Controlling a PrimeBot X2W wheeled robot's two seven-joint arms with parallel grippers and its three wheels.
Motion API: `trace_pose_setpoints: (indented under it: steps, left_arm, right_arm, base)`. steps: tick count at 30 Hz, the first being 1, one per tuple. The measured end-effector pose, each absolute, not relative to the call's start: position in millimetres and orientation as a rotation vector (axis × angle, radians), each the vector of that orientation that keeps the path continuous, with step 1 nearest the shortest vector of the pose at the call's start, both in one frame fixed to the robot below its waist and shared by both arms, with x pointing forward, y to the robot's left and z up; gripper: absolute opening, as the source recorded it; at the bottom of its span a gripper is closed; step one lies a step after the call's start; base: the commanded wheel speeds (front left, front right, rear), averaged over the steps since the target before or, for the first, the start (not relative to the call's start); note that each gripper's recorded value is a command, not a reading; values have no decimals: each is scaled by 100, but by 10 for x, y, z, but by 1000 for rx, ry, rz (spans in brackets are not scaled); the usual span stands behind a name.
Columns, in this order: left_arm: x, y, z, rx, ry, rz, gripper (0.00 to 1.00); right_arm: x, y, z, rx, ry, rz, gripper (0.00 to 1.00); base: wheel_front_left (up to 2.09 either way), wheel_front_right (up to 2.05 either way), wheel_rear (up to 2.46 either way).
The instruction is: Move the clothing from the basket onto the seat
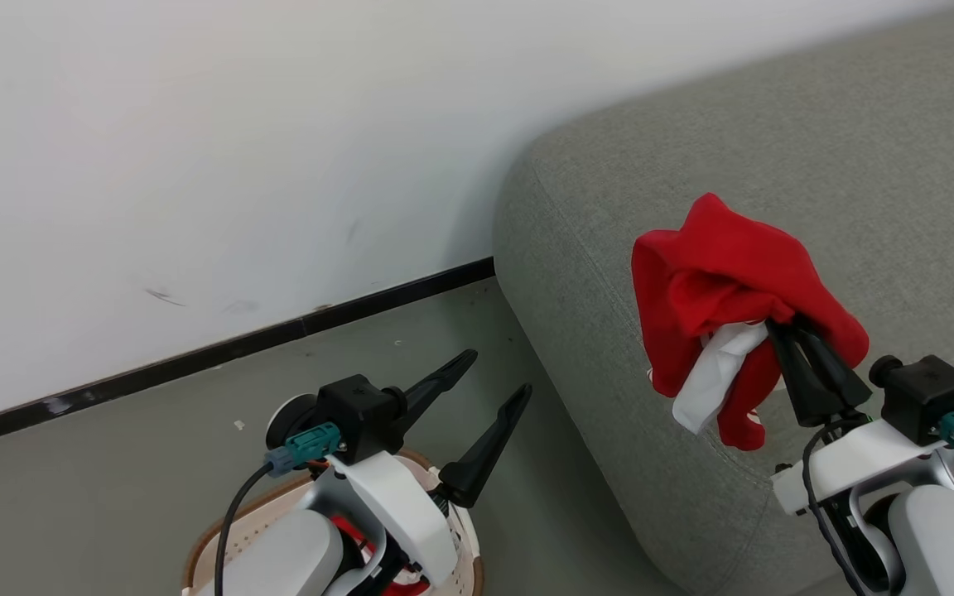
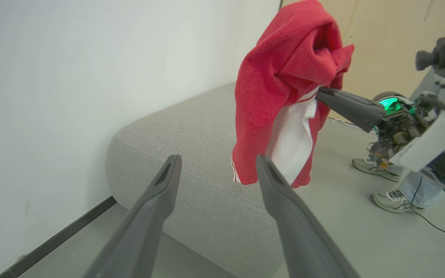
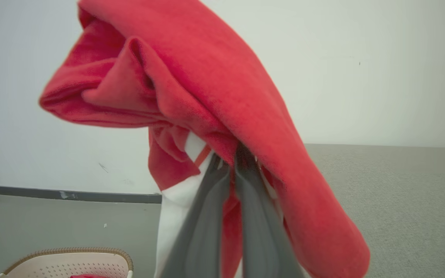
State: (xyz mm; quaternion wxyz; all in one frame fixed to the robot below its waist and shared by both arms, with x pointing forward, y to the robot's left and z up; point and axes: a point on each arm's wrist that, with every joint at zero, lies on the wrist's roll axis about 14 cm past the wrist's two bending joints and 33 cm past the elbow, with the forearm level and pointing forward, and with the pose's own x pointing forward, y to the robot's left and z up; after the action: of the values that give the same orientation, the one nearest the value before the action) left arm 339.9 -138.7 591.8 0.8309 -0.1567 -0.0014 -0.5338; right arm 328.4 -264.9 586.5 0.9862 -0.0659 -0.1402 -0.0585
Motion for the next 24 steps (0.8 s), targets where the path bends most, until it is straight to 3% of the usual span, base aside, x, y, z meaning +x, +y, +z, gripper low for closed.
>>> trace_pose_setpoints:
  steps: [24]
  left_arm:
    - [3452, -1559, 5828, -360, 22, -1185, 100]
  right_arm:
    - [3115, -2926, 5798, -151, -247, -220, 0]
  base:
    - [0, 0, 0]
